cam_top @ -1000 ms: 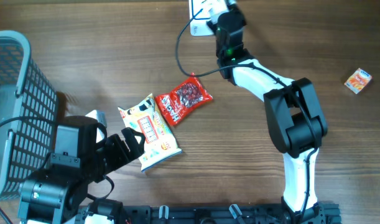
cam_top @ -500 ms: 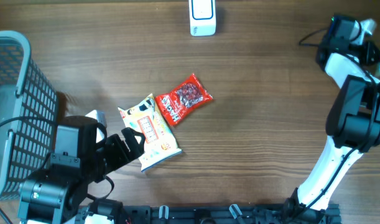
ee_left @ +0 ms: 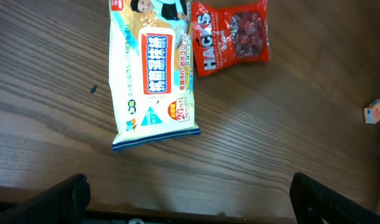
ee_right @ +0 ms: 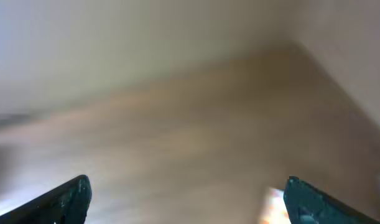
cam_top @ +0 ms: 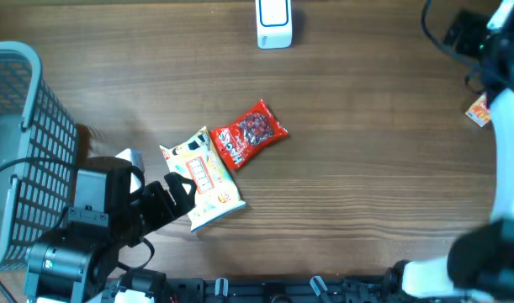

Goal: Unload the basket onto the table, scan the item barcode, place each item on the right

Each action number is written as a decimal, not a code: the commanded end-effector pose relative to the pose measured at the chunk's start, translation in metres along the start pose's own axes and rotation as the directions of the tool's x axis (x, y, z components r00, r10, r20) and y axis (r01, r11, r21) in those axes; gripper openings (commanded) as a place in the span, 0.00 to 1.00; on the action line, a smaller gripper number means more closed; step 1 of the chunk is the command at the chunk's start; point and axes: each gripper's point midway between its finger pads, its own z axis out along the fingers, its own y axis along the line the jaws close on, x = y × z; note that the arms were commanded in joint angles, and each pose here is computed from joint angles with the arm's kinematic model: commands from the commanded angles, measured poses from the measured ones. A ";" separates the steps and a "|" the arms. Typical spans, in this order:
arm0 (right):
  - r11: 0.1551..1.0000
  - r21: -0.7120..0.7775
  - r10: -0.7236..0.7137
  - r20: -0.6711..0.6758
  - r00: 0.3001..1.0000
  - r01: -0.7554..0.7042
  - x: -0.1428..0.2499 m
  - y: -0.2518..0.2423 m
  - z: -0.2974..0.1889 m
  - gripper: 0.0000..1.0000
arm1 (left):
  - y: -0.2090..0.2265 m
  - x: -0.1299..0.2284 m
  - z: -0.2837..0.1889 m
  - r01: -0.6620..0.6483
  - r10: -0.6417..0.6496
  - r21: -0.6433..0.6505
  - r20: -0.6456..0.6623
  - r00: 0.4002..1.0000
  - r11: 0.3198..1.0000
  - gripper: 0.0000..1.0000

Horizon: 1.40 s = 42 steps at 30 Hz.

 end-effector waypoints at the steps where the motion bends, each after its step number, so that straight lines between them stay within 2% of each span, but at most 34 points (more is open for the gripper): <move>1: 0.700 -0.714 -0.014 0.017 1.000 0.022 -0.012 0.133 -0.100 1.00 | -0.001 -0.001 -0.001 0.007 -0.007 0.006 0.003 1.000 1.000 1.00; 2: 0.611 -0.792 -0.026 -0.037 0.999 -0.013 0.000 0.150 -0.115 0.99 | -0.001 -0.001 -0.001 0.007 -0.007 0.007 0.003 1.000 1.000 1.00; 3: 0.568 -0.820 -0.043 -0.118 0.992 -0.073 0.018 0.163 -0.120 1.00 | -0.001 -0.001 -0.001 0.007 -0.007 0.006 0.003 1.000 1.000 1.00; 6: 0.568 -0.807 -0.127 -0.280 0.952 -0.161 0.078 0.198 -0.105 1.00 | -0.001 -0.001 -0.001 0.007 -0.007 0.006 0.003 1.000 1.000 1.00; 10: 0.595 -0.791 -0.270 -0.361 0.892 -0.140 0.162 0.272 -0.072 1.00 | -0.001 -0.001 -0.001 0.007 -0.007 0.006 0.003 1.000 1.000 1.00; 11: 0.612 -0.779 -0.291 -0.383 0.877 -0.137 0.185 0.299 -0.060 0.93 | -0.001 -0.001 -0.001 0.007 -0.007 0.006 0.003 1.000 1.000 1.00; 13: 0.646 -0.753 -0.307 -0.404 0.862 -0.123 0.218 0.333 -0.041 0.62 | -0.001 -0.001 -0.001 0.007 -0.007 0.007 0.003 1.000 1.000 1.00; 14: 0.687 -0.721 -0.313 -0.413 0.855 -0.097 0.243 0.350 -0.028 0.32 | -0.001 -0.001 -0.001 0.007 -0.007 0.006 0.003 1.000 1.000 1.00; 16: 0.710 -0.702 -0.342 -0.412 0.845 -0.055 0.272 0.367 -0.018 0.07 | -0.001 -0.001 -0.001 0.007 -0.007 0.007 0.003 1.000 1.000 1.00; 19: 0.704 -0.710 -0.413 -0.411 0.813 -0.001 0.319 0.389 -0.016 0.04 | -0.001 -0.001 -0.001 0.007 -0.007 0.006 0.003 1.000 1.000 1.00; 22: 0.811 -0.575 -0.410 -0.432 0.803 0.104 0.339 0.369 0.002 0.04 | -0.001 -0.001 -0.001 0.007 -0.007 0.007 0.004 1.000 1.000 1.00; 26: 0.892 -0.448 -0.350 -0.597 0.722 0.062 0.355 0.332 -0.004 0.04 | -0.001 -0.001 -0.001 0.007 -0.007 0.006 0.003 1.000 1.000 1.00; 30: 0.930 -0.347 -0.353 -0.741 0.572 0.124 0.347 0.278 -0.062 0.04 | -0.001 -0.001 -0.001 0.007 -0.007 0.006 0.003 1.000 1.000 1.00; 32: 0.927 -0.351 -0.364 -0.745 0.558 0.136 0.328 0.265 -0.092 0.04 | -0.001 -0.001 -0.001 0.007 -0.007 0.007 0.004 1.000 1.000 1.00; 33: 0.917 -0.373 -0.380 -0.717 0.584 0.140 0.310 0.262 -0.106 0.09 | -0.001 -0.001 -0.001 0.007 -0.007 0.006 0.003 1.000 1.000 1.00; 34: 0.898 -0.416 -0.405 -0.659 0.633 0.143 0.285 0.260 -0.120 0.38 | -0.001 -0.001 -0.001 0.007 -0.007 0.006 0.003 1.000 1.000 1.00; 35: 0.895 -0.422 -0.395 -0.597 0.699 0.145 0.257 0.254 -0.129 1.00 | -0.001 -0.001 -0.001 0.007 -0.007 0.007 0.003 1.000 1.000 1.00; 37: 0.918 -0.392 -0.285 -0.533 0.797 0.066 0.211 0.235 -0.142 1.00 | -0.001 -0.001 -0.001 0.007 -0.007 0.006 0.003 1.000 1.000 1.00; 39: 0.932 -0.359 -0.152 -0.484 0.862 -0.037 0.170 0.202 -0.151 1.00 | -0.001 -0.001 -0.001 0.007 -0.007 0.006 0.003 1.000 1.000 1.00; 42: 0.961 -0.252 -0.018 -0.459 0.888 -0.111 0.146 0.152 -0.151 1.00 | -0.001 -0.001 -0.001 0.007 -0.007 0.007 0.004 1.000 1.000 1.00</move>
